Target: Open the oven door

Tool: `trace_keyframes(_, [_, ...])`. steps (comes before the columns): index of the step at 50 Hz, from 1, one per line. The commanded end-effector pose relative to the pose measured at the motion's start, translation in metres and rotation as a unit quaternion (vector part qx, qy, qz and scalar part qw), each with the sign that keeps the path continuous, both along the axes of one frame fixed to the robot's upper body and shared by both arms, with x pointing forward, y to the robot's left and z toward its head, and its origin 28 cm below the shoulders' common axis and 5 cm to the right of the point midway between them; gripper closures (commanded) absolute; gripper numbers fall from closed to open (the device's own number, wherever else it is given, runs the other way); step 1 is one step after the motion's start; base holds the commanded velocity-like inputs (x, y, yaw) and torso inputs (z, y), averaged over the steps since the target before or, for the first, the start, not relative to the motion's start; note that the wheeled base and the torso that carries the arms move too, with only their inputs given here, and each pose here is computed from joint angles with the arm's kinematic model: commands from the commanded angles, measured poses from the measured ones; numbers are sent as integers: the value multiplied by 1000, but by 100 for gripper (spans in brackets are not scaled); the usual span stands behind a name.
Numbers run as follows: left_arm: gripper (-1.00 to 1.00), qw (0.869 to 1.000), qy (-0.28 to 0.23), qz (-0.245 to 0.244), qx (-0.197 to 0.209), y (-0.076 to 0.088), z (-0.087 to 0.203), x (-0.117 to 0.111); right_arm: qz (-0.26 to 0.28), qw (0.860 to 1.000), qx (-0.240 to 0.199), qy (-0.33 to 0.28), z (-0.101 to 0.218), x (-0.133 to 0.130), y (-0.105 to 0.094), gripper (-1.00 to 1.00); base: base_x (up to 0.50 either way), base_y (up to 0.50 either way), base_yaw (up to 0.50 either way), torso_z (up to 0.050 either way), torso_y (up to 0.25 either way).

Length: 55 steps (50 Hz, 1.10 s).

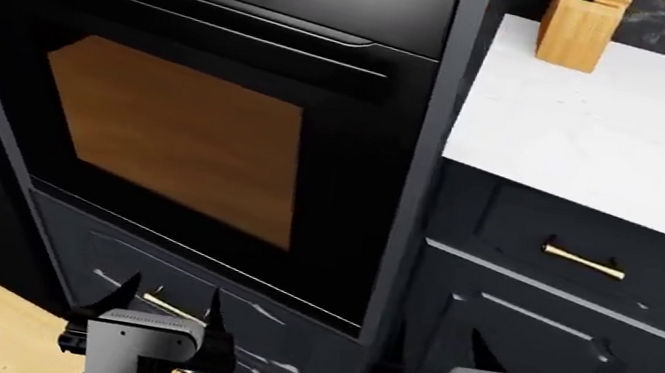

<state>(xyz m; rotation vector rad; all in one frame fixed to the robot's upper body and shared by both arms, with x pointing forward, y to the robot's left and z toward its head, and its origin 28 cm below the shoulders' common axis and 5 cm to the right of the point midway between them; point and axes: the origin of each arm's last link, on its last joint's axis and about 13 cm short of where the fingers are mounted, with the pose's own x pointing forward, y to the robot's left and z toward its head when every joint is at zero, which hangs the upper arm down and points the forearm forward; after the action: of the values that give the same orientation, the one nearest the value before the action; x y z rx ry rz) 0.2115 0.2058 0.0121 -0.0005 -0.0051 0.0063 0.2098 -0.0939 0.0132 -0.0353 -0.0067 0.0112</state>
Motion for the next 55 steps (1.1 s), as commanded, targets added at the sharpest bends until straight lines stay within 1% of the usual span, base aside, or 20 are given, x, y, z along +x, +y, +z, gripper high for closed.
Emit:
trace_keyframes(1, [-100,1000,0,0,0,0,1,0,2,1000,-1,-1,0,0,0,-100,153,-476,0,0,0])
trace_keyframes(11, [-100,1000,-2,-1,1,0,1,-1,3,1000,-5,1,0,0,0,-100,153,-476,0,0,0])
trace_keyframes(16, [-100,1000,-2,0,0,0,0,-1,3,1000,-13,0,0,0,1,-100,0,0,0,0,0])
trace_keyframes(27, [-100,1000,2,2,-3,0,2,0,1,1000,-12,0,0,0,0,-100,0,0,0,0,0])
trace_keyframes(31, [-100,999,-5,28,-42,2,14,1,0,1000,-8,2,0,0,0,-100,0,0,0,0,0])
trace_keyframes(32, [-100,999,-5,36,-38,4,18,1,0,1000,-6,3,0,0,0,-100,0,0,0,0,0])
trace_keyframes(33, [-100,999,2,43,-19,7,25,1,0,1000,-5,5,0,0,0,-100,0,0,0,0,0])
trace_keyframes(34, [-100,999,-2,34,-8,11,33,-2,0,1000,-5,6,0,0,0,-100,0,0,0,0,0])
trace_keyframes(36, [-100,998,-24,25,53,23,45,-8,2,1000,-7,6,1,0,0,-100,0,0,0,0,0])
trace_keyframes(38, [-100,993,-46,17,104,35,55,-16,3,1000,-10,6,1,0,0,-100,0,0,0,0,0])
trace_keyframes(39, [-100,989,-55,14,136,42,60,-20,4,1000,-10,7,1,0,0,-100,0,0,0,0,0])
trace_keyframes(40, [-100,983,-58,7,176,50,64,-23,5,1000,-11,8,1,0,0,-100,0,0,0,0,0])
trace_keyframes(41, [-100,974,-58,-5,221,57,67,-25,6,1000,-12,8,1,0,0,-100,0,0,0,0,0])
trace_keyframes(42, [-100,964,-67,-13,257,63,70,-26,7,1000,-13,8,1,0,0,-100,0,0,0,0,0])
trace_keyframes(44, [-100,942,-87,-13,323,75,74,-27,9,1000,-14,8,1,0,0,-100,0,0,0,0,0])
trace_keyframes(47, [-100,916,-108,7,386,93,85,-25,10,1000,-15,9,1,0,0,-100,0,0,0,0,0])
trace_keyframes(49, [-100,894,-133,17,427,102,96,-23,9,1000,-15,9,1,0,0,-100,0,0,0,0,0])
trace_keyframes(51, [-100,863,-159,31,478,112,113,-17,9,1000,-15,10,1,0,0,-100,0,0,0,0,0])
trace_keyframes(52, [-100,844,-176,37,505,116,122,-13,9,1000,-15,10,1,-1,0,-100,0,0,0,0,0])
trace_keyframes(55, [-100,800,-213,51,558,125,142,0,8,1000,-15,10,1,-1,0,-100,0,0,0,0,0])
